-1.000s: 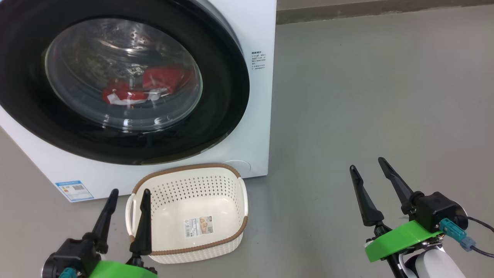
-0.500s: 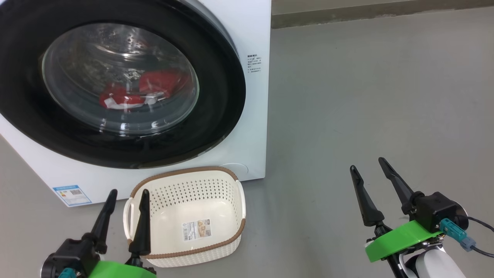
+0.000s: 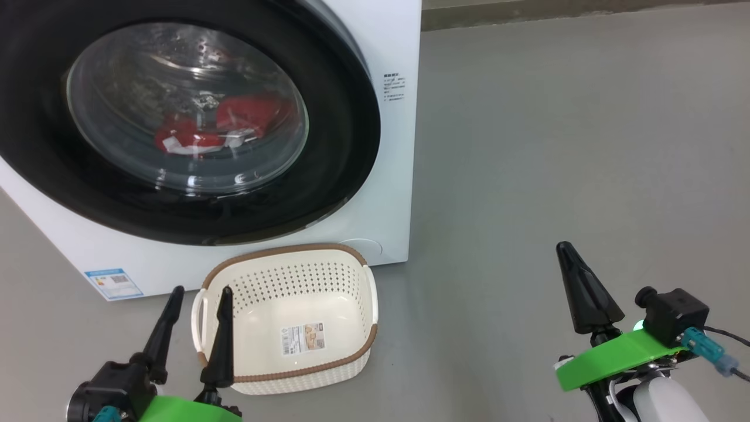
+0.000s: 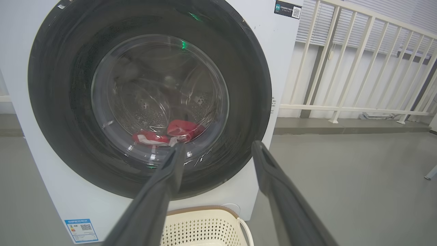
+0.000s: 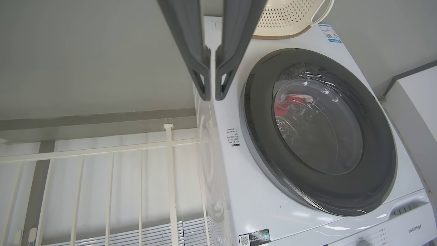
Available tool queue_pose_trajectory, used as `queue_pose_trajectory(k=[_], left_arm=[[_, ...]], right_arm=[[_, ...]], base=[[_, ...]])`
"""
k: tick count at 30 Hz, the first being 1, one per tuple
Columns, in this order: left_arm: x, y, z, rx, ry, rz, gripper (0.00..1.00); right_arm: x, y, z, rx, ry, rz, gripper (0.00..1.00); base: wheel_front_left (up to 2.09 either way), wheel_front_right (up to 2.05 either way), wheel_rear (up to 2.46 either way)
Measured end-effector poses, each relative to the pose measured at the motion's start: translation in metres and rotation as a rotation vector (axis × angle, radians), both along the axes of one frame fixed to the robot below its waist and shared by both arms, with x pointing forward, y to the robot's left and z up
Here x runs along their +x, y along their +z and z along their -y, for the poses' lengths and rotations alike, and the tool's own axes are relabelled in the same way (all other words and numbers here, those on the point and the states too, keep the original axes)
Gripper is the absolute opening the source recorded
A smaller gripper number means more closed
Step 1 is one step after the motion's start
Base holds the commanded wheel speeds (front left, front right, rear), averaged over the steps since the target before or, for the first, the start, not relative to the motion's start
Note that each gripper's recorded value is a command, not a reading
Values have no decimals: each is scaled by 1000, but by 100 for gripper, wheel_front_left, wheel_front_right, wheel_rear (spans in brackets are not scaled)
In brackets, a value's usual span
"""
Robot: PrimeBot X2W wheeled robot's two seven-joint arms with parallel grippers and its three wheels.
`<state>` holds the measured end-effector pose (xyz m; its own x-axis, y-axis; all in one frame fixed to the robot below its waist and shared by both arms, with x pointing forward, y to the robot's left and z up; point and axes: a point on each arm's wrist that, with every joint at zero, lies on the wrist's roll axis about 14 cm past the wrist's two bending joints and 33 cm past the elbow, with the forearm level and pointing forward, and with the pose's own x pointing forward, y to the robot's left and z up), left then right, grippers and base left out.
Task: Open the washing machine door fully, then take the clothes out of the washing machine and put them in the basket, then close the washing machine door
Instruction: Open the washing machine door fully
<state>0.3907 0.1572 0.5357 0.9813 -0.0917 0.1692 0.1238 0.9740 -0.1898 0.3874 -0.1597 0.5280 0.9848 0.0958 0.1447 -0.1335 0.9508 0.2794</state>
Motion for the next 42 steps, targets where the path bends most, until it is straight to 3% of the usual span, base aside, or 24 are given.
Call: queue_pose_trajectory(k=[10, 16, 20, 26, 31, 42], left_arm=[[5, -5, -6, -31, 16, -14, 100], [17, 0, -6, -32, 15, 3, 100], [28, -3, -5, -31, 9, 0, 100], [39, -3, -7, -46, 13, 9, 100], [48, -10, -14, -50, 33, -5, 100], [77, -22, -18, -38, 38, -8, 100]], right_arm=[[32, 1, 0, 381, -9, -28, 0], [63, 5, -4, 543, 29, -48, 0], [95, 14, -15, 730, 109, -102, 0], [128, 18, -30, 892, 238, -201, 0], [154, 20, -45, 970, 346, -277, 0], [210, 10, -81, 949, 514, -413, 0]], base=[[0, 0, 0], [0, 0, 0], [0, 0, 0], [0, 0, 0], [0, 0, 0], [0, 0, 0]])
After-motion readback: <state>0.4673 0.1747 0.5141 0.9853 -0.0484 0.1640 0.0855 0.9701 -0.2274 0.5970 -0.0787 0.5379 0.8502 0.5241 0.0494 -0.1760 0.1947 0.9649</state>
